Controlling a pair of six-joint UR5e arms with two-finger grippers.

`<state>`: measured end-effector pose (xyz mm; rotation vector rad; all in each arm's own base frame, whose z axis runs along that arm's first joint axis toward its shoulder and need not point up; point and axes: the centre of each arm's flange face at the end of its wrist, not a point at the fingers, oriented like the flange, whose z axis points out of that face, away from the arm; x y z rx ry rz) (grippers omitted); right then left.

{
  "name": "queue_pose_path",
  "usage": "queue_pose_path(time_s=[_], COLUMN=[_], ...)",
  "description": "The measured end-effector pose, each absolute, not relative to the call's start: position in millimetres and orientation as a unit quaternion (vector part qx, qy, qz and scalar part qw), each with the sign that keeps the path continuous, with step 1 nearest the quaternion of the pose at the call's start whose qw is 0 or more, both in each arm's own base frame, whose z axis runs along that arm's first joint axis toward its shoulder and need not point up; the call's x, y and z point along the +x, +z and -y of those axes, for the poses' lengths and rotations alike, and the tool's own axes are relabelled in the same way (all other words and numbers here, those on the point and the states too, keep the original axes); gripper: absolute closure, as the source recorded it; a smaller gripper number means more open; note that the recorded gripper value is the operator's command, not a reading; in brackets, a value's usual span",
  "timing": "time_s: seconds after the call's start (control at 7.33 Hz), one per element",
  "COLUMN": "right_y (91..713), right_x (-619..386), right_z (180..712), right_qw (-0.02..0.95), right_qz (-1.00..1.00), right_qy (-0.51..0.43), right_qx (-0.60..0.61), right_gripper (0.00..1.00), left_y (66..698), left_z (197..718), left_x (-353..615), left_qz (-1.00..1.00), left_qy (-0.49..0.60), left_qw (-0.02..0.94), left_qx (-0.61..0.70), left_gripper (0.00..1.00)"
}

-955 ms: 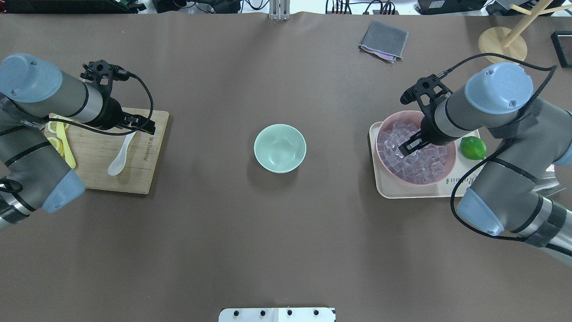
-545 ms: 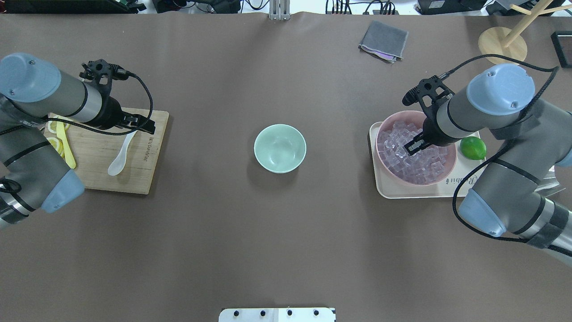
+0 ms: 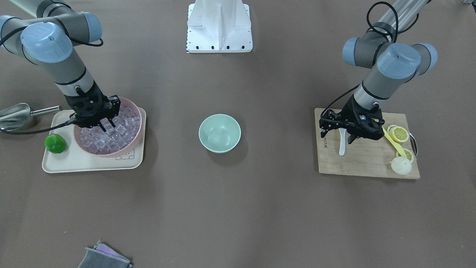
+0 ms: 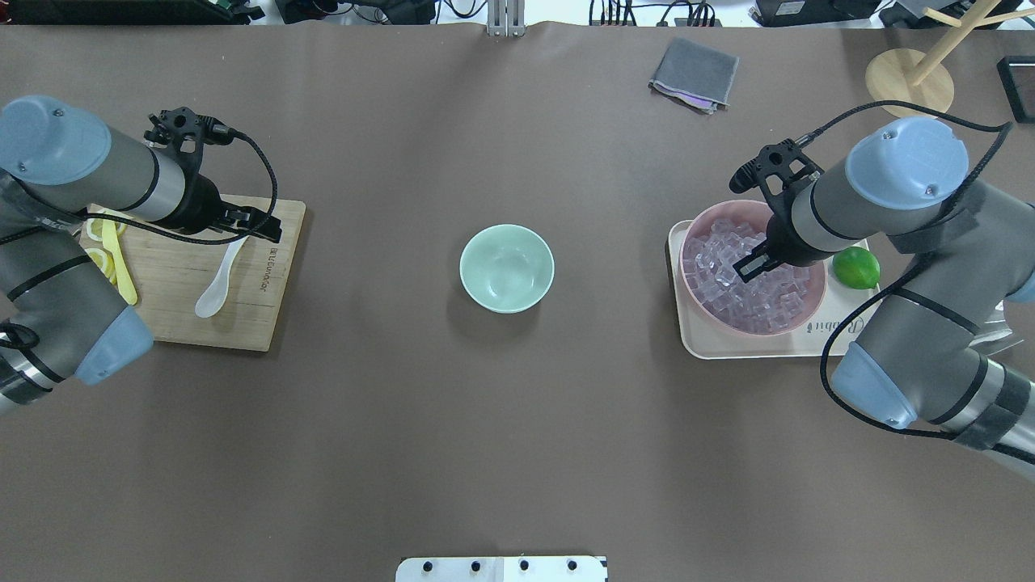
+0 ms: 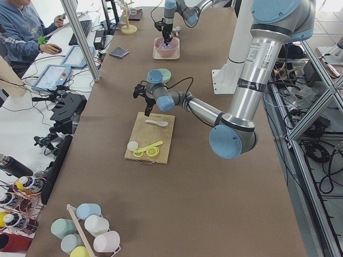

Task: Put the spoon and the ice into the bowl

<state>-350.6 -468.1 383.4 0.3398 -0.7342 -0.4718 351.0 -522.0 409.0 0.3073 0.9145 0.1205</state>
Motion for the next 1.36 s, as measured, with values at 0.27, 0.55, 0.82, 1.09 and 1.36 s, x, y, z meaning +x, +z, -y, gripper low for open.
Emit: queue_pose_path(time_s=[0.27, 0.55, 0.82, 1.09, 1.36], right_y=[369, 334, 273, 222, 191], right_x=[-342, -329, -377, -455, -525], right_z=[470, 477, 471, 452, 438], right_qw=[0.886, 0.876, 0.871, 0.873, 0.879], right_qz=[0.370, 0.403, 0.440, 0.453, 0.448], right_qy=[-0.226, -0.206, -0.148, -0.089, -0.047], right_qx=[0.166, 0.170, 0.159, 0.155, 0.160], right_gripper=[1.00, 1.00, 1.00, 1.00, 1.00], left_y=[409, 409, 412, 422, 428], left_z=[522, 522, 523, 525, 526], left_x=[351, 351, 352, 354, 356], left_qz=[-0.440, -0.441, -0.438, -0.432, -0.428], left_qy=[0.059, 0.059, 0.058, 0.056, 0.054], left_qw=[0.884, 0.884, 0.885, 0.890, 0.892], left_qx=[0.147, 0.146, 0.143, 0.137, 0.133], left_gripper=[0.06, 0.07, 0.07, 0.07, 0.07])
